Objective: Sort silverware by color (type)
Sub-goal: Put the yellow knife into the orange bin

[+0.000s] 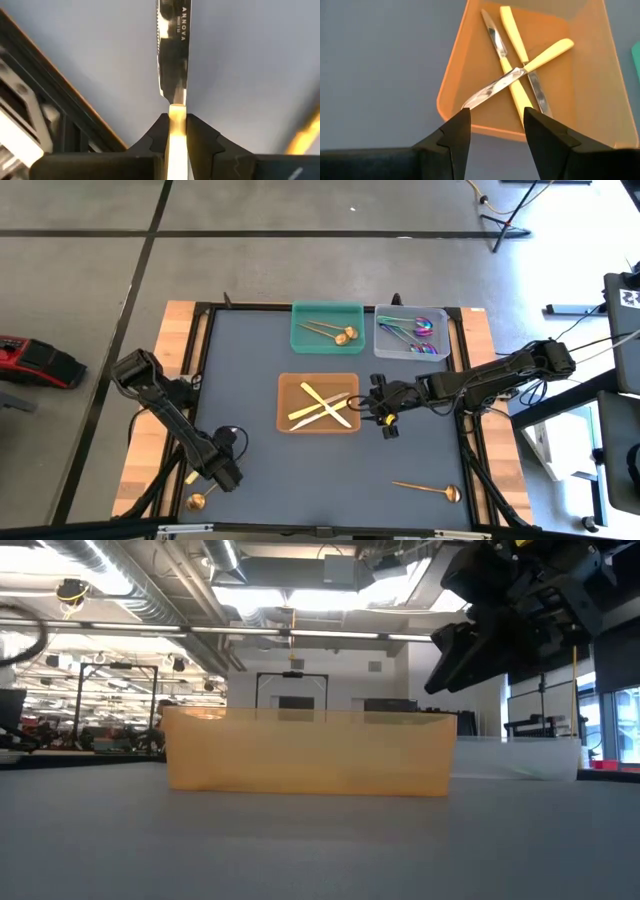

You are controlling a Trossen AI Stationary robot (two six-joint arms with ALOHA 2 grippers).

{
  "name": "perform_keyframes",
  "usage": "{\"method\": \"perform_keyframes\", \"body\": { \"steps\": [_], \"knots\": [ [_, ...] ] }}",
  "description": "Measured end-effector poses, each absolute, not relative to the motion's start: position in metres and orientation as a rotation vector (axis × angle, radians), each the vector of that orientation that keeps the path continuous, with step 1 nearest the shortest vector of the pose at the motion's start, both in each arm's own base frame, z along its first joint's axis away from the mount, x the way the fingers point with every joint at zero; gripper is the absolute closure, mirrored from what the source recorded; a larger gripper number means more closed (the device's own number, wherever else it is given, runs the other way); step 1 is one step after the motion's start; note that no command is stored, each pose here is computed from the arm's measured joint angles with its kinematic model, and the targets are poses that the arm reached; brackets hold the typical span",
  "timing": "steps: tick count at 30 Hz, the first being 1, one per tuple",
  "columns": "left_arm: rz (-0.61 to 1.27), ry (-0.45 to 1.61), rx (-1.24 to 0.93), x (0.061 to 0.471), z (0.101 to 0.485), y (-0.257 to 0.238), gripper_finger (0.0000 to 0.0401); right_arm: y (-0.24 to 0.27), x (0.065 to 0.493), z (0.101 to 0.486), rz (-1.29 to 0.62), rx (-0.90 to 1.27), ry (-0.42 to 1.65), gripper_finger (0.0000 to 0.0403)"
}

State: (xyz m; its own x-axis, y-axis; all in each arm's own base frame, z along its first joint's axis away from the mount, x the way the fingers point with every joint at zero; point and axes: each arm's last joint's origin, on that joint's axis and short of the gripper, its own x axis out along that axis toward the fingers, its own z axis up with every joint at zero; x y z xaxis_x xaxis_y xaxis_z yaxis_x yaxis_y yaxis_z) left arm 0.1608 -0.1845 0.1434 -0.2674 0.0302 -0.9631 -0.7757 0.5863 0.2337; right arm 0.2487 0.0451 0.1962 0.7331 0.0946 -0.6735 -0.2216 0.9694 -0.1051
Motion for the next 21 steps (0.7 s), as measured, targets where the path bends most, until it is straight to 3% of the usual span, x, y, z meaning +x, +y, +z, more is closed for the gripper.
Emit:
{"method": "perform_keyframes", "body": {
  "steps": [11, 21],
  "knots": [
    [0.813, 1.429, -0.397, 0.186, 0.189, -0.186, 0.036, 0.045, 0.25, 0.201, 0.182, -0.183, 0.689, 0.0231],
    [0.652, 1.201, -0.242, 0.238, 0.254, -0.171, 0.0355, 0.042, 0.231, 0.236, 0.17, -0.176, 0.576, 0.0231]
  ]
}}
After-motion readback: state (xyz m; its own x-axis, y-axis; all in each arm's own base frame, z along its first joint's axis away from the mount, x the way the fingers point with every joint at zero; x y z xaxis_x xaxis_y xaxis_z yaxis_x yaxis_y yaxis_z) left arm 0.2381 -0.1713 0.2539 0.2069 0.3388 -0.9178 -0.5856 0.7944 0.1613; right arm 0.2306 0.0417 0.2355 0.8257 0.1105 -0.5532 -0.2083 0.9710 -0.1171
